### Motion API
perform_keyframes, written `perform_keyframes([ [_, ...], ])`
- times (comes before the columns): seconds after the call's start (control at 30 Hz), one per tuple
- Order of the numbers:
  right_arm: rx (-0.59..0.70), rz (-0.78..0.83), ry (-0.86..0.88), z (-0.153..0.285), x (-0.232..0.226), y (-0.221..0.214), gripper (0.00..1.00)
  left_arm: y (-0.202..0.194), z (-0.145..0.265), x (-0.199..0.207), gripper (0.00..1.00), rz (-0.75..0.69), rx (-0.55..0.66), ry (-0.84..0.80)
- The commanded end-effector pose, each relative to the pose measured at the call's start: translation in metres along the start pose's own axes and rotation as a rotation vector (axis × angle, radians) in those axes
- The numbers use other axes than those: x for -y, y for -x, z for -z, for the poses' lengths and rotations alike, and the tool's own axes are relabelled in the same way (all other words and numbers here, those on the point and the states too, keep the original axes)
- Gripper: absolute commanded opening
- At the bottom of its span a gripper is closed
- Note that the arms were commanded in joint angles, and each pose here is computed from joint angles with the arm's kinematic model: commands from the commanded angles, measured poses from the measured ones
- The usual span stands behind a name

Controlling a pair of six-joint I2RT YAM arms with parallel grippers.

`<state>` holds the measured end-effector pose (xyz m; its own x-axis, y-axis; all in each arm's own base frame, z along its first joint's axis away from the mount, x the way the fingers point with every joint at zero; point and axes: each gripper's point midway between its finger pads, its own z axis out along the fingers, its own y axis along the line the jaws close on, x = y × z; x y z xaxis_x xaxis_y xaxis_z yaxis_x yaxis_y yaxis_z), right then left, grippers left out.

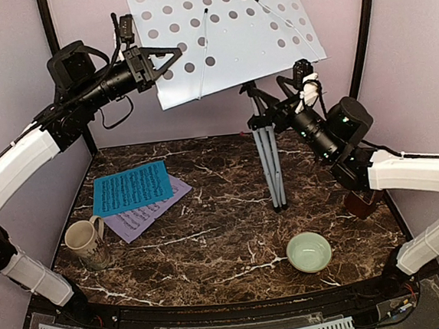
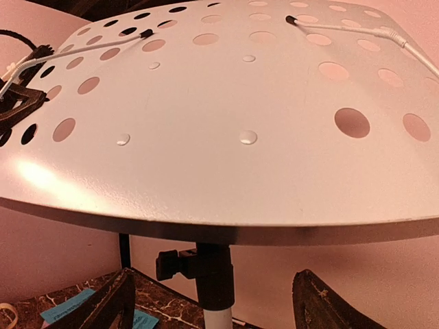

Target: Set up the instrument practice props

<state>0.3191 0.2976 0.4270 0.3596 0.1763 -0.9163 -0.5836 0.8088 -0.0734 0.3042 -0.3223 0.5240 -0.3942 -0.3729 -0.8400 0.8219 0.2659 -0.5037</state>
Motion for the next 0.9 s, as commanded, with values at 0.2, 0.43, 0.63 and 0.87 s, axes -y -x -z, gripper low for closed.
perform_keyframes([
  [0.2,-0.085,-0.088,-0.031,0.042,0.007,-0.027,0.76,0.123,0.049,0.123,0.0,-0.224,0.383,-0.257],
  [0.43,-0.171,-0.124,-0.062,0.051,0.01,-0.054,0.57,0.137,0.056,0.145,0.0,-0.259,0.405,-0.307],
  [0.63,-0.267,-0.109,-0.099,0.052,0.014,-0.081,0.49,0.133,0.054,0.148,0.0,-0.244,0.387,-0.349],
  [0.87,-0.357,-0.05,-0.105,0.049,0.012,-0.113,0.45,0.129,0.049,0.146,0.0,-0.232,0.366,-0.359],
])
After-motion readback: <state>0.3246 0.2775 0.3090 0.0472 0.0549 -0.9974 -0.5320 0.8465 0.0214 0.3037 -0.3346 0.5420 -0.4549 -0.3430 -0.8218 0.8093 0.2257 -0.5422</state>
